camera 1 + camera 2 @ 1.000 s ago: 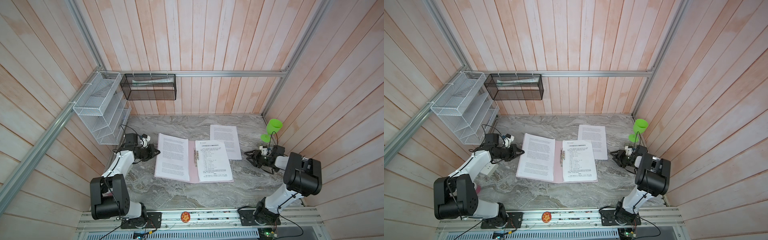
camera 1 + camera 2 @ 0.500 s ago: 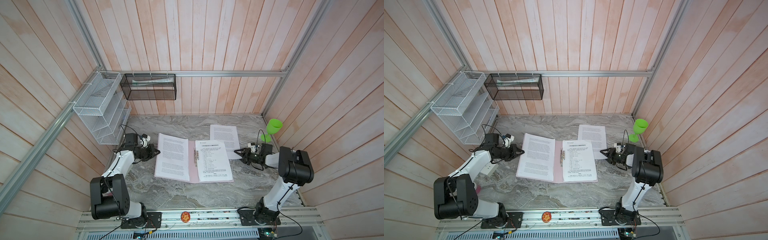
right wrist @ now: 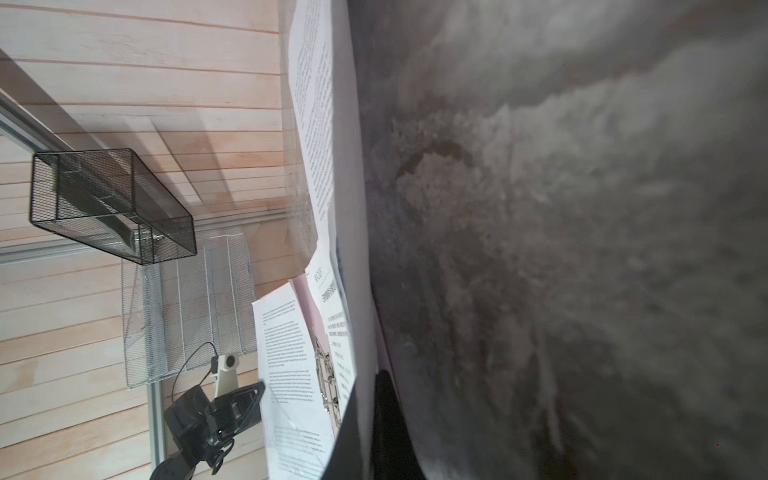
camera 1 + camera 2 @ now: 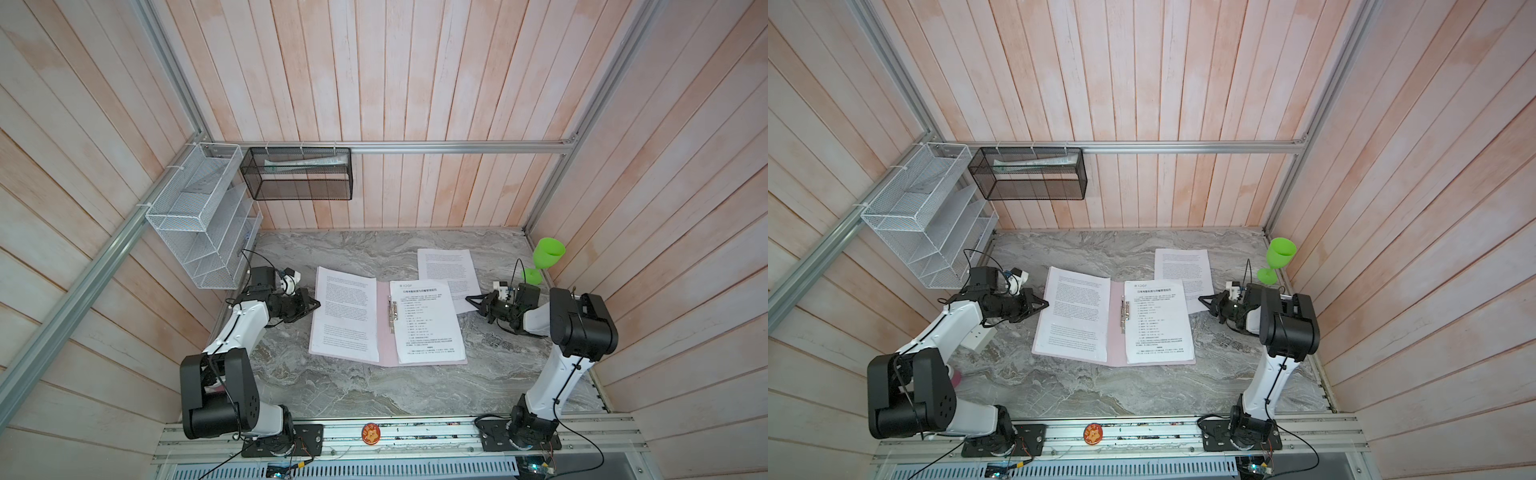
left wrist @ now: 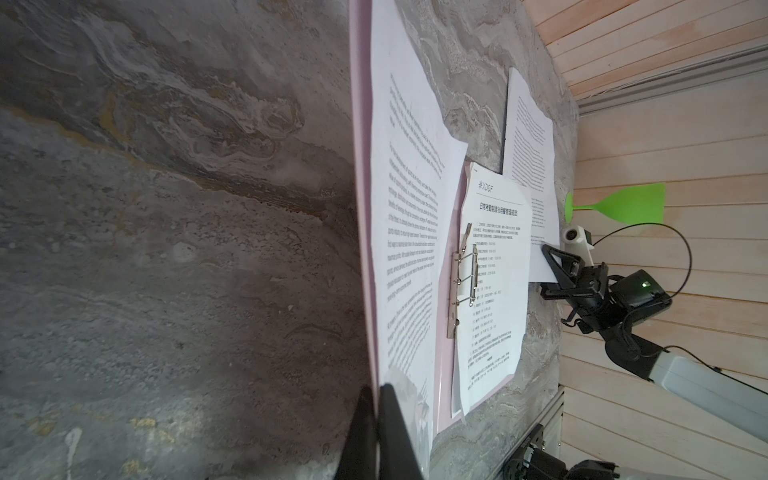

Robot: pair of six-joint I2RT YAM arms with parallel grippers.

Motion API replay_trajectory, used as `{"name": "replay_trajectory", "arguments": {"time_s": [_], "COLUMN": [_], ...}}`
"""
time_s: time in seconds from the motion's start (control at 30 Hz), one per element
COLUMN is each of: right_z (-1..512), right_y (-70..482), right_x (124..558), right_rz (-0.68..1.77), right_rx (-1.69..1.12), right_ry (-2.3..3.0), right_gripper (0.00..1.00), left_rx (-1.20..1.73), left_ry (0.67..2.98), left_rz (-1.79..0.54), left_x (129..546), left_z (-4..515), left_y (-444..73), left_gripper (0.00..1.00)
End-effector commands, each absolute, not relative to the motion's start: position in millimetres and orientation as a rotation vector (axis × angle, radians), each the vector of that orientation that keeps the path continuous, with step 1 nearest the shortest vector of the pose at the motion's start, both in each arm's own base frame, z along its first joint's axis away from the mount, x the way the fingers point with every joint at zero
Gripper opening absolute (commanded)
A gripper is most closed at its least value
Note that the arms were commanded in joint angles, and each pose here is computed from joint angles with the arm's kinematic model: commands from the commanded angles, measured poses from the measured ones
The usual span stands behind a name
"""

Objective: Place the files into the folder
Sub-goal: 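Lift the white sheet and carry it over the pink folder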

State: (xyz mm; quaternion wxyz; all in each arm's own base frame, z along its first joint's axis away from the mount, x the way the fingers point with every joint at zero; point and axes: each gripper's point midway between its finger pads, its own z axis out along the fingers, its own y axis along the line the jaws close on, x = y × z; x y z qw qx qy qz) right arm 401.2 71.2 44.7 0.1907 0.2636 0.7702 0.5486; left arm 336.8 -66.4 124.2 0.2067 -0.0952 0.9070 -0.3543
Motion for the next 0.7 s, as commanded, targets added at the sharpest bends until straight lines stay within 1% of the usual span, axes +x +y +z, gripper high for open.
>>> {"name": "replay_trajectory", "arguments": {"time_s": [0.0, 0.33, 0.47, 0.57, 0.67], "right_z": [91.3, 176.0, 220.2, 251.7, 275.9], "right_y": [66.8, 54.1, 53.6, 55.3, 62.2], "right_x": [421.7, 456.0, 465.6, 465.1, 454.7], "right_rz": [1.537, 1.486, 1.498, 1.504, 1.526], "right_rx": [0.642, 0.539, 0.474, 0.425, 0.386], "right_ry": [2.042, 1.896, 1.831, 1.79, 1.751], "right_gripper": [0.0, 0.0, 0.0, 0.0, 0.0], "left_rx": [-0.24, -0.244, -0.245, -0.245, -0.245], "left_ry": [2.518, 2.526, 2.523, 2.523, 2.523], "left_rz": [-0.948, -0.947, -0.947, -0.949, -0.943], "left_x": [338.4, 337.6, 337.8, 338.0, 337.7], "left_z": [127.1, 124.9, 125.5, 125.4, 125.5], "left_y": [-63.2, -63.1, -63.1, -63.3, -62.7], "left_gripper": [0.0, 0.0, 0.0, 0.0, 0.0]}}
